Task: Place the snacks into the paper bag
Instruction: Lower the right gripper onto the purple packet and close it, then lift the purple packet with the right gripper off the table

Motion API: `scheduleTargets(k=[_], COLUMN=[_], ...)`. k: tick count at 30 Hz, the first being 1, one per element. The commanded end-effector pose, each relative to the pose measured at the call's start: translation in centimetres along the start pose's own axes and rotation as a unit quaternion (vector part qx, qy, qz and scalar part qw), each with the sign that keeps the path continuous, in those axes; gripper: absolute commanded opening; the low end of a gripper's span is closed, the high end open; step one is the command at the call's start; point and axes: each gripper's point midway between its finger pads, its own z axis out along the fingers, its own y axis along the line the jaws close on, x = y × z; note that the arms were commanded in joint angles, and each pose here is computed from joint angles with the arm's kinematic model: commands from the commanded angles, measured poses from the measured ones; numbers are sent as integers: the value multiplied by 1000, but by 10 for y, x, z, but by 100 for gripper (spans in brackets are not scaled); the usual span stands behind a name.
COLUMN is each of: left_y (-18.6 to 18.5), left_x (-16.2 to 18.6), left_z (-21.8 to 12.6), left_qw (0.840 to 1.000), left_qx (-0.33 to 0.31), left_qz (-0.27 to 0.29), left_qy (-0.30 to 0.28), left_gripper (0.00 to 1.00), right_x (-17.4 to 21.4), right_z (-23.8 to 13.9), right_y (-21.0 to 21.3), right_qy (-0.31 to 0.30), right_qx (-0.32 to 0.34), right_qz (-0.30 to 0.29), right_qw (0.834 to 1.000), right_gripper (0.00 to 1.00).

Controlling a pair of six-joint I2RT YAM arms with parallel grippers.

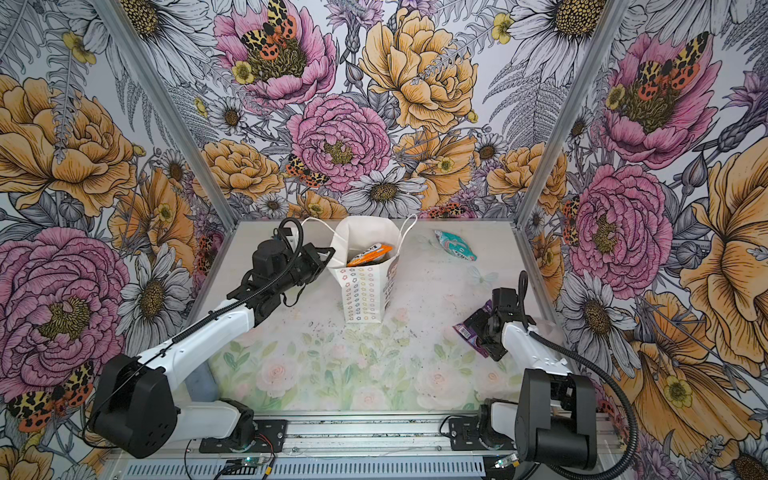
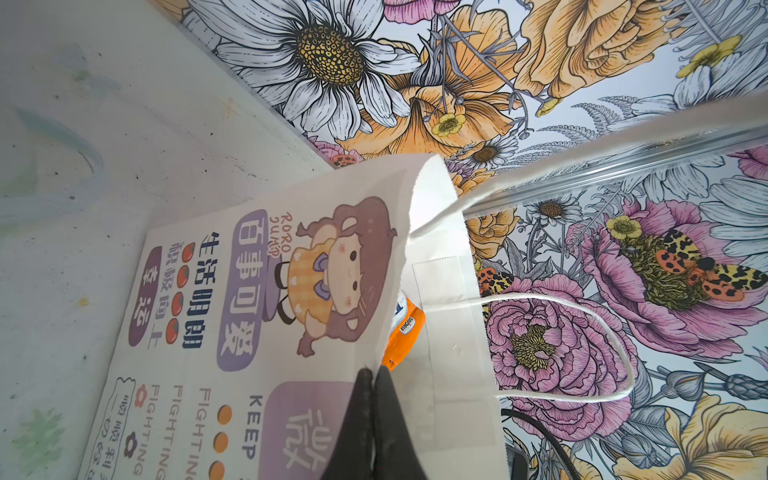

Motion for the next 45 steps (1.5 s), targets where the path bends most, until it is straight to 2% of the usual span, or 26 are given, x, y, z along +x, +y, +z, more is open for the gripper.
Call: scheduleTargets(k=[1,6,16,24,32,45], left_y=[3,4,5,7,7,6], left_x=[-3,-6,-9,-8,-8,-8], left_z=[1,0,-3,-3,-4,-4], left_qw=[1000,1000,1000,1000,1000,1000], left_qx=[1,1,1,-2,-1,-2], left_qz=[-2,-4,-4,-6,-6,-5], left_qy=[-1,-4,-8,-7,-8,-10], left_gripper=[0,0,0,0,0,0], right_x=[-7,-8,-7,-7,-8,-12], right_z=[4,8,16,17,13,-8], right_y=[7,9,-1,-2,1,23], right_qy=[-7,-5,-2,-2,-6,-26], right_qx=[0,12,40,42,34,-19], right_qz=[-14,-20,-24,-31,-39,-70], right_qw=[1000,1000,999,999,999,997], right_gripper=[91,90,75,60,41,15])
